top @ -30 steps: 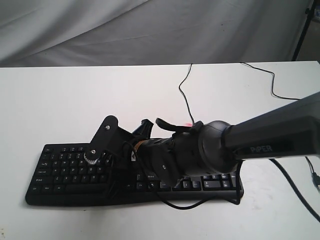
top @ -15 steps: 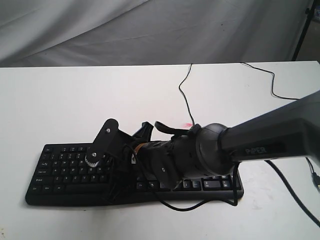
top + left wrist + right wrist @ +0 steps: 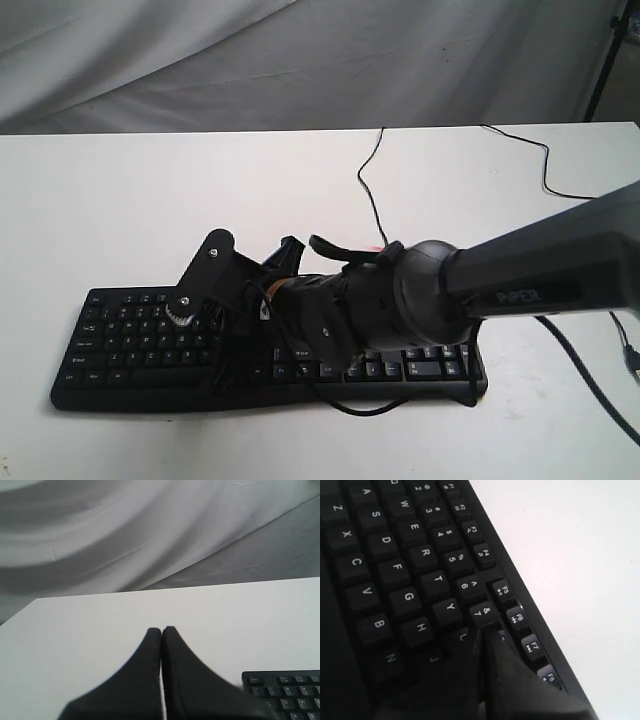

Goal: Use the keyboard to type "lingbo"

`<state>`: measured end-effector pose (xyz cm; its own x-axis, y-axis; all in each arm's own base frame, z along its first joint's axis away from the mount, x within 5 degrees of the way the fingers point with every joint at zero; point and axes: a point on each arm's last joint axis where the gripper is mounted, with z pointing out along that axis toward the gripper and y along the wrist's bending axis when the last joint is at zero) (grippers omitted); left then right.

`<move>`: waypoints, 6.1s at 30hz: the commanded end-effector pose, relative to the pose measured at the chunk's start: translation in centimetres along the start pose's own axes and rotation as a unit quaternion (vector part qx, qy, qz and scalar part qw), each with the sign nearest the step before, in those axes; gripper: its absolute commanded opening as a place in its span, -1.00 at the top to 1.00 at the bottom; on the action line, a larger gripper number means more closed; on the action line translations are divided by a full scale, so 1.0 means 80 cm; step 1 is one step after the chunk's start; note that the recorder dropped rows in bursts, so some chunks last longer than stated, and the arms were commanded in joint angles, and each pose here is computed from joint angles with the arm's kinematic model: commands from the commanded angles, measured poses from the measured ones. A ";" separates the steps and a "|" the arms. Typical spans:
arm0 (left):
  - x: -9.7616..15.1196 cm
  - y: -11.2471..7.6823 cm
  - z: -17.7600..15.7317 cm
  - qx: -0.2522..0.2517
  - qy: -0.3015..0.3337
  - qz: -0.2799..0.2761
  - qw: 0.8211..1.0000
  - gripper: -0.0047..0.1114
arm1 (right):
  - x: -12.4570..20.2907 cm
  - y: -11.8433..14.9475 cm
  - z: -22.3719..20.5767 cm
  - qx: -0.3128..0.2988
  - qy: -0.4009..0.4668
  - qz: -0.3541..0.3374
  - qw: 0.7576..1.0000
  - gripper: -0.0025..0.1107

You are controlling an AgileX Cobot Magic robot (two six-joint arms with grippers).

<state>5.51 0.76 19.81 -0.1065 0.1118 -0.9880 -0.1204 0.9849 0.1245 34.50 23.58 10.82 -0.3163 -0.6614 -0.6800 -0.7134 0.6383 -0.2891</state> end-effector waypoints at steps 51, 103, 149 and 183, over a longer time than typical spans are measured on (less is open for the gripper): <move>0.002 -0.001 0.001 0.002 0.002 -0.001 1.000 0.91 | -0.001 0.039 0.005 -0.041 0.021 -0.019 0.999 0.96; 0.002 -0.001 0.001 0.002 0.002 -0.001 1.000 0.91 | -0.028 0.031 0.034 -0.051 0.023 -0.018 0.998 0.96; 0.002 -0.001 0.001 0.002 0.002 -0.001 1.000 0.91 | -0.042 0.042 -0.004 -0.052 -0.004 -0.023 0.998 0.96; 0.002 -0.001 0.001 0.002 0.002 -0.001 1.000 0.91 | -0.039 0.034 -0.009 -0.057 0.015 -0.024 0.998 0.96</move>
<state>5.51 0.76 19.81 -0.1065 0.1118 -0.9880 -0.1204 0.9849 0.1245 33.02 27.68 11.97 -0.2902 -0.7050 -0.6471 -0.7985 0.5511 -0.2423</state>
